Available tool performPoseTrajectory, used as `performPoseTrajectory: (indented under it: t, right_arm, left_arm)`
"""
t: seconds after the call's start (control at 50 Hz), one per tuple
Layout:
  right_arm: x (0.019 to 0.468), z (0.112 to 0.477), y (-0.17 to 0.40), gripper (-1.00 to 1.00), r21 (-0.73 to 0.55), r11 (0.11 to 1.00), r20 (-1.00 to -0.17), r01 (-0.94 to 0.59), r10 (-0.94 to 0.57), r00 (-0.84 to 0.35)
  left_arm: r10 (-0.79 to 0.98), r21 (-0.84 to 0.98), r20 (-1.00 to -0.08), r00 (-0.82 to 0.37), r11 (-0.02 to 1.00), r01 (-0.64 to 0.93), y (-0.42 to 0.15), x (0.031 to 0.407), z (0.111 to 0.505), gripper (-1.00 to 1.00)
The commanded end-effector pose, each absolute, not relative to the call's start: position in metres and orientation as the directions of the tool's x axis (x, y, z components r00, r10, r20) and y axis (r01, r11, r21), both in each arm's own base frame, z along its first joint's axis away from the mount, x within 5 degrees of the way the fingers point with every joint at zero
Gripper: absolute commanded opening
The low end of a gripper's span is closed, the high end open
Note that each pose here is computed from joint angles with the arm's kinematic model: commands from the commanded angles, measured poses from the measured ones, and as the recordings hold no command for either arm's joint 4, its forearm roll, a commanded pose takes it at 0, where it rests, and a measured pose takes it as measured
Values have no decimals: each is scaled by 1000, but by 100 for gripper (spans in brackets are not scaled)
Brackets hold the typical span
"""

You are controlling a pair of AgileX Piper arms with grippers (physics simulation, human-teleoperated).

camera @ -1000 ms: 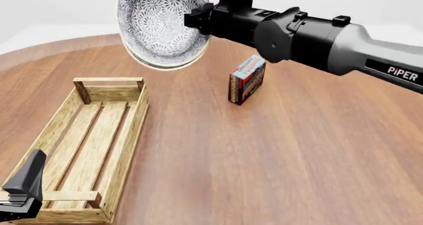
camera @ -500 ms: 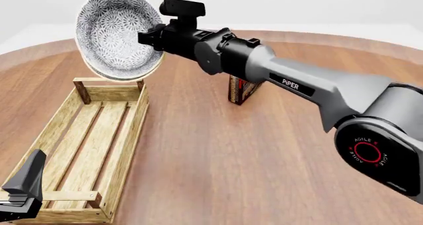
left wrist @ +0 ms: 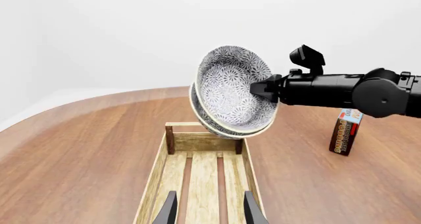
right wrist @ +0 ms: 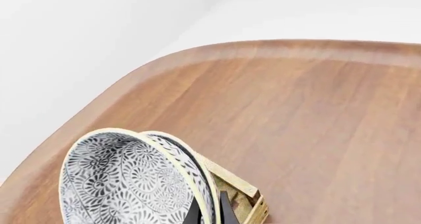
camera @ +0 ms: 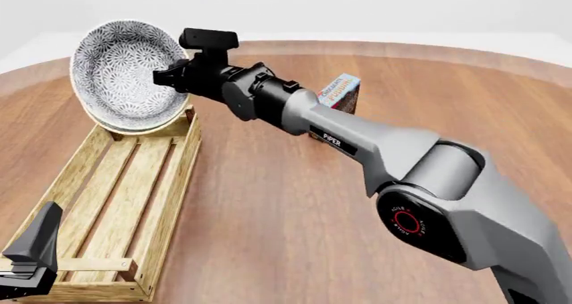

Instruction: Stack the left bowl on the right bowl and place them in the tray.

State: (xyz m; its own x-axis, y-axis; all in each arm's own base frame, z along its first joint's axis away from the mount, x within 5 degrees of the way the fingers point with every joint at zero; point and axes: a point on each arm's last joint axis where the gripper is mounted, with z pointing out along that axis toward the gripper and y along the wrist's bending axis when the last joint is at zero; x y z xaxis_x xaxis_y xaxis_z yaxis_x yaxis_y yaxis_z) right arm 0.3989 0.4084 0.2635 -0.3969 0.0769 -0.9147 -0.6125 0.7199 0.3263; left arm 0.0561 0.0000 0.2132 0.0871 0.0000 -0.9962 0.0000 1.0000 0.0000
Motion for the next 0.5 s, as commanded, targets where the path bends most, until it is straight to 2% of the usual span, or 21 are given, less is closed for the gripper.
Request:
performPoseTrajectory:
  t: [0.02, 0.5]
  right_arm:
    - [397, 258, 424, -100, 399, 692, -889, -602, 129, -440]
    - [388, 206, 451, -100, 412, 682, -865, -604, 85, -494]
  left_arm:
    - [0, 0, -996, 87, 1000, 0, 0, 56, 213, 100]
    - [0, 0, -996, 87, 1000, 0, 0, 56, 213, 100]
